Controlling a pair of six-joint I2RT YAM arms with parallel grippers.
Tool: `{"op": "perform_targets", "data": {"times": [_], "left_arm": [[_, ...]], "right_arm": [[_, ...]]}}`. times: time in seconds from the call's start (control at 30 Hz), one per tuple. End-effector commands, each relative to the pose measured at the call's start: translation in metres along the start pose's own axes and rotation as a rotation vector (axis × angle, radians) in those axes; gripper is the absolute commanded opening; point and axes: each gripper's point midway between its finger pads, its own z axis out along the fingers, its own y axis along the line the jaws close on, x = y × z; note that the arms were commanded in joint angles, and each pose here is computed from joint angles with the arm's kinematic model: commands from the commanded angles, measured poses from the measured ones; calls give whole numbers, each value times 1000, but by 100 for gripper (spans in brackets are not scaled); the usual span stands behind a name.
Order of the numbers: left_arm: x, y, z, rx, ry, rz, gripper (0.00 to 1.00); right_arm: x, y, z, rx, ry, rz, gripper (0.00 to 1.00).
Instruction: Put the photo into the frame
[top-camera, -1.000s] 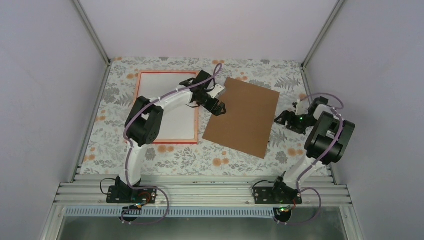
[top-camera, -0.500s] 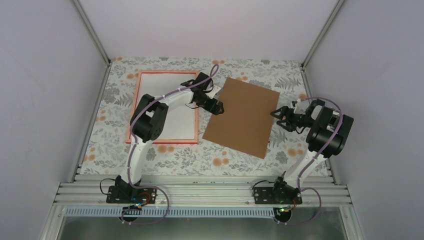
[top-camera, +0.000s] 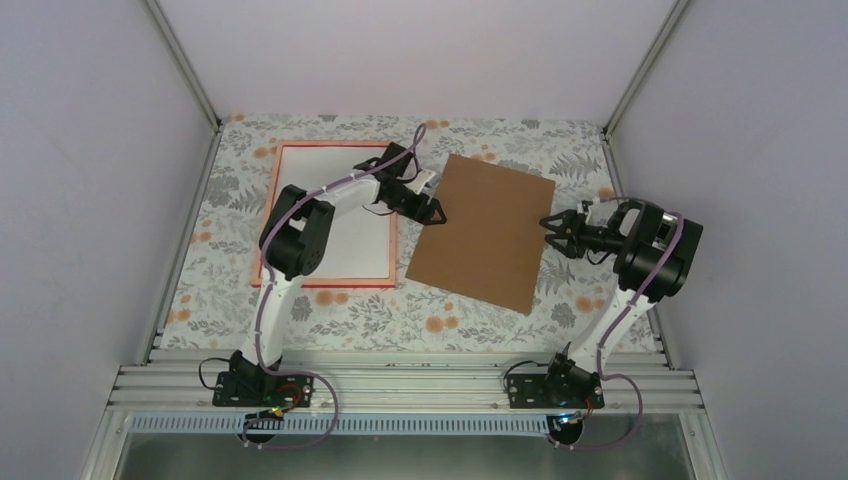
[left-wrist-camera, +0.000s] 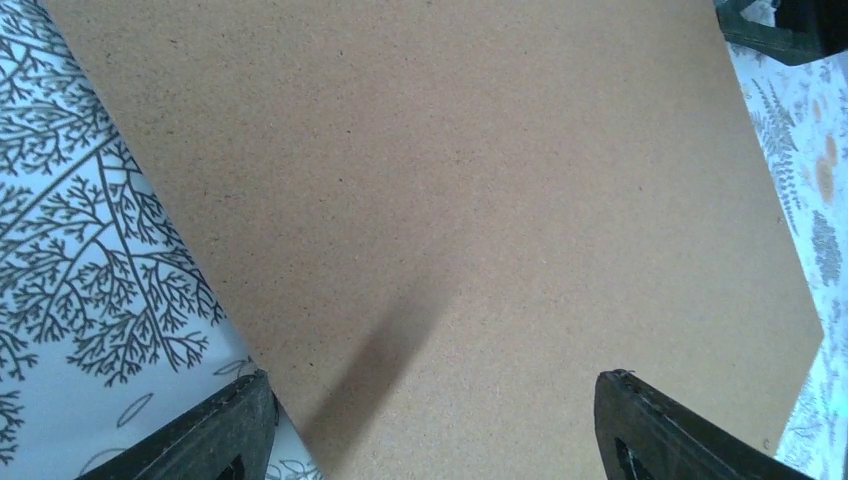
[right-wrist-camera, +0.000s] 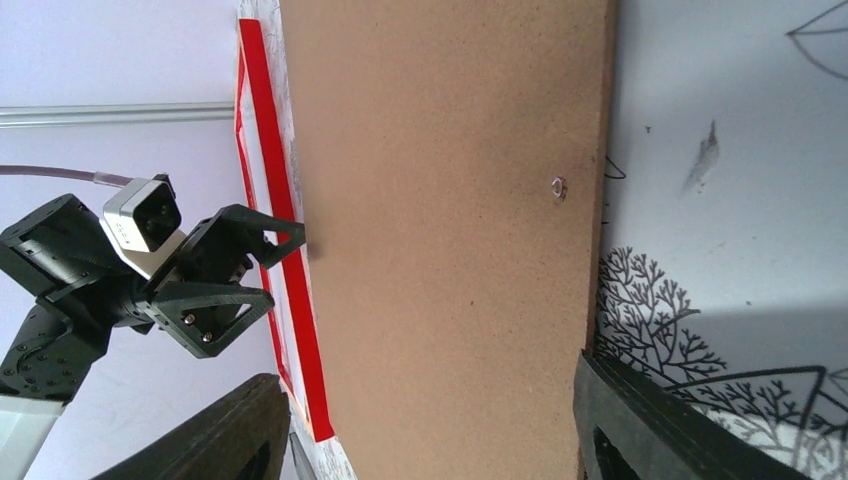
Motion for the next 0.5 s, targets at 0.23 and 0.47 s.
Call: {"op": "perform_targets", "data": {"times": [0.23,0.47], "left_arm": [[-27,-119,-44,359,-107,149,78],[-10,-100,-80,255,-138,102,78]], "right_arm": [[39,-25,35,60,135,35,68],[48,2,61,7,196,-49,68]]}}
